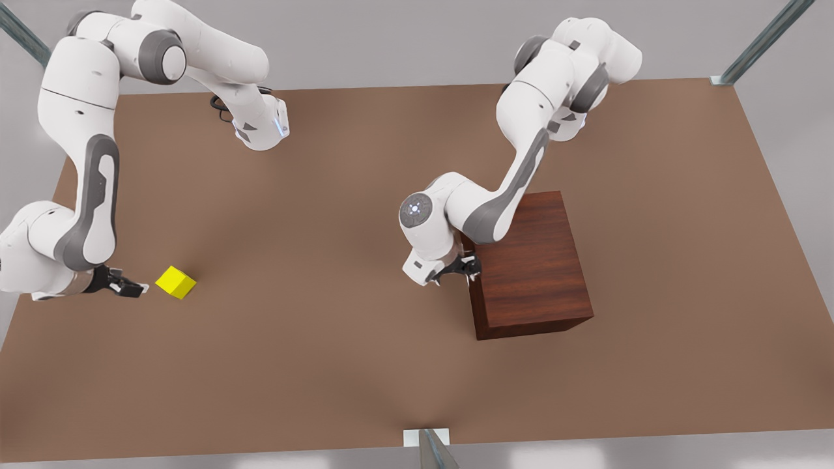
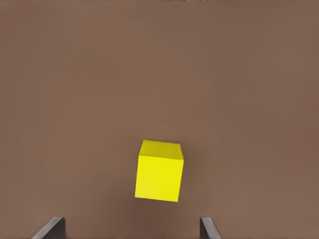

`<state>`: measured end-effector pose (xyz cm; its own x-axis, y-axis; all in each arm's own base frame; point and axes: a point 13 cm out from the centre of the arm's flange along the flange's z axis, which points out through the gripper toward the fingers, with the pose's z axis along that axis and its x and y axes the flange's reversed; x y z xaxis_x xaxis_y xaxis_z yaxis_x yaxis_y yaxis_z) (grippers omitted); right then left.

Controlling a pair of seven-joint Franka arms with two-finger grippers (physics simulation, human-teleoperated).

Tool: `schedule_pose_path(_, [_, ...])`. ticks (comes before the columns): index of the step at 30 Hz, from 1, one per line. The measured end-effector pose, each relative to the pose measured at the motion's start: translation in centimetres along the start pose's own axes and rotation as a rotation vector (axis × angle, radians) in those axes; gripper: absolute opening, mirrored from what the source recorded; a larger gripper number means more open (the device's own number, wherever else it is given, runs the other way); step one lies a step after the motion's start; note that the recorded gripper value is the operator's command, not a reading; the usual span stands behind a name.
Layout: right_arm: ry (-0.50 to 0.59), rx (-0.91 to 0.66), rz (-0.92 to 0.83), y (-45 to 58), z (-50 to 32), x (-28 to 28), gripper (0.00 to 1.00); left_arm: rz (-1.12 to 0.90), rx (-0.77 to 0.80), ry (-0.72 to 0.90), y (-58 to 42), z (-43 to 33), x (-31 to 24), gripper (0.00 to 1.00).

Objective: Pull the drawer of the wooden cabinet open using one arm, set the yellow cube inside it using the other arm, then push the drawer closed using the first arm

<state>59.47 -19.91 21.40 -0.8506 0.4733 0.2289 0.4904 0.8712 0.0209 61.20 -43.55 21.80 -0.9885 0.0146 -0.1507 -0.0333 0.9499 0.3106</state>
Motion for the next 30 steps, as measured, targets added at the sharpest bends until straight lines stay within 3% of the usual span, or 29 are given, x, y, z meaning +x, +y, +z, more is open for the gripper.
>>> schedule_pose_path(18, [-0.016, -0.016, 0.082, -2.2, 7.0, 0.0, 1.0, -0.113, -0.19, -0.002, -0.8, 4.1, 5.2, 1.0])
schedule_pose_path(30, [-0.059, -0.011, 0.093, -2.5, 10.7, 0.9, 1.0, -0.237, -0.07, -0.023, -3.2, 3.2, 4.0, 1.0])
